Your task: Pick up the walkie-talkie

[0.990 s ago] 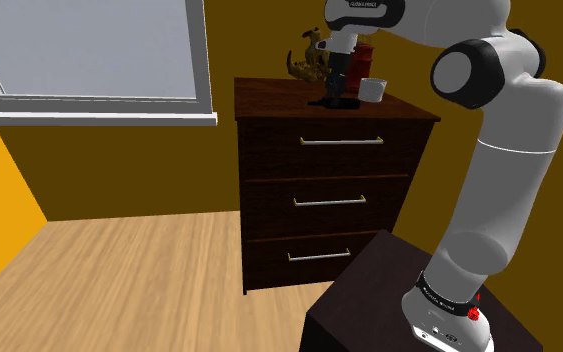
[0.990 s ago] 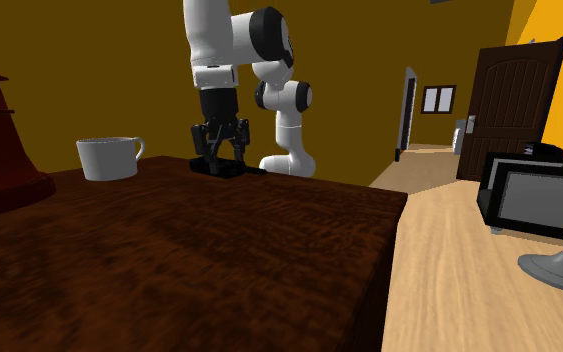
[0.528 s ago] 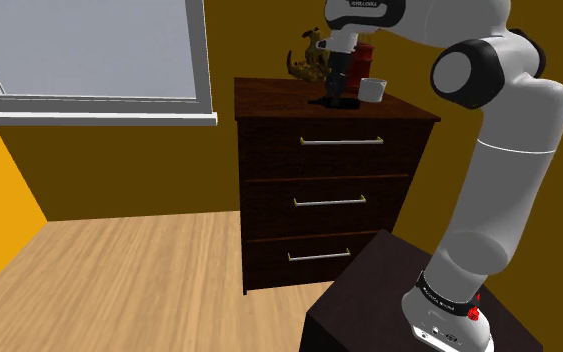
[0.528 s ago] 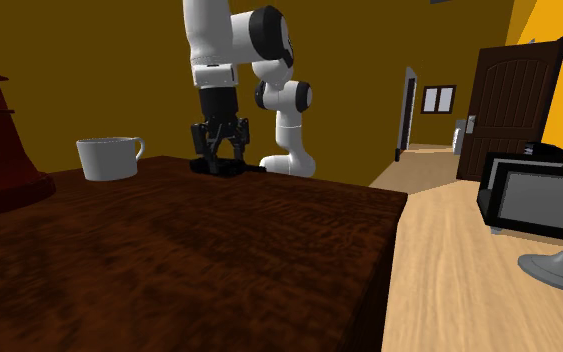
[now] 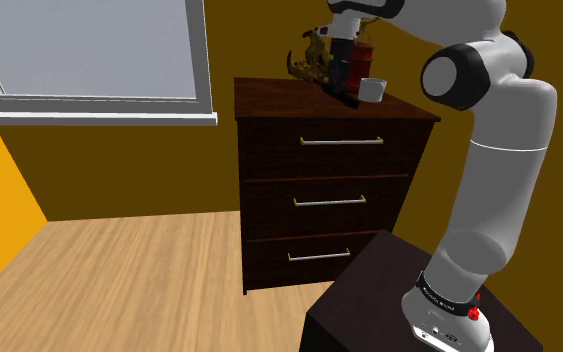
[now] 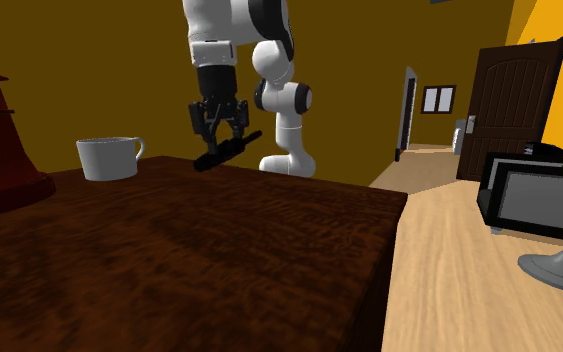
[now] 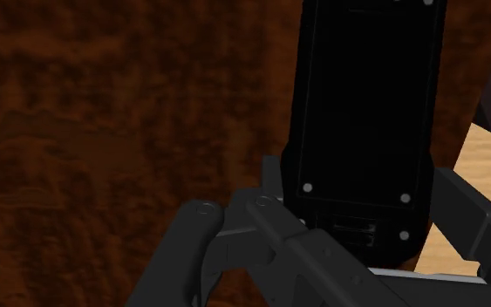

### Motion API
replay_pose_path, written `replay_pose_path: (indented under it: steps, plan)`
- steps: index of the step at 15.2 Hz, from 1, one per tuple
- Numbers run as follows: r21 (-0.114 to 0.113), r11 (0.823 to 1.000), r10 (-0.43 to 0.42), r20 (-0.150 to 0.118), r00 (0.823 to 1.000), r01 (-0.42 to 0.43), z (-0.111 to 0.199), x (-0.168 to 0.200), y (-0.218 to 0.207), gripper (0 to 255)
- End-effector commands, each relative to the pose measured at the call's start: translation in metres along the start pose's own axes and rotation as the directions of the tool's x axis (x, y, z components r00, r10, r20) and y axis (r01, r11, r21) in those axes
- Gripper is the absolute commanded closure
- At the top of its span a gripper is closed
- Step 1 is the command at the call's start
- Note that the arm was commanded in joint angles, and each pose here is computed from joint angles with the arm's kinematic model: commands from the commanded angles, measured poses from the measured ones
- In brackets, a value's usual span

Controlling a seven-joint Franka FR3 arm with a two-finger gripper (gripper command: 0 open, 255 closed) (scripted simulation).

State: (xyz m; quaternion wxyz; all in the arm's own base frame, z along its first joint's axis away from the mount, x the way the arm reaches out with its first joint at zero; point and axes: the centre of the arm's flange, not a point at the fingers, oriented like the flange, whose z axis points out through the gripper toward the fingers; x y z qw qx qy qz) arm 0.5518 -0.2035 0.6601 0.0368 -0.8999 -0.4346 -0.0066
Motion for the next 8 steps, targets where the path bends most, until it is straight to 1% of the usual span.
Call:
replay_pose_path:
  steps: [1,6,8]
  plan:
    - [0.000,1.000,0.000,0.000,1.000,0.000,-0.010,0.000,-0.001,255]
    - [0.000,1.000,0.000,0.000,1.000,0.000,-0.036,0.001,-0.003,255]
    - [0.000,1.000,0.000,0.000,1.000,0.000,-0.037,0.001,-0.003,255]
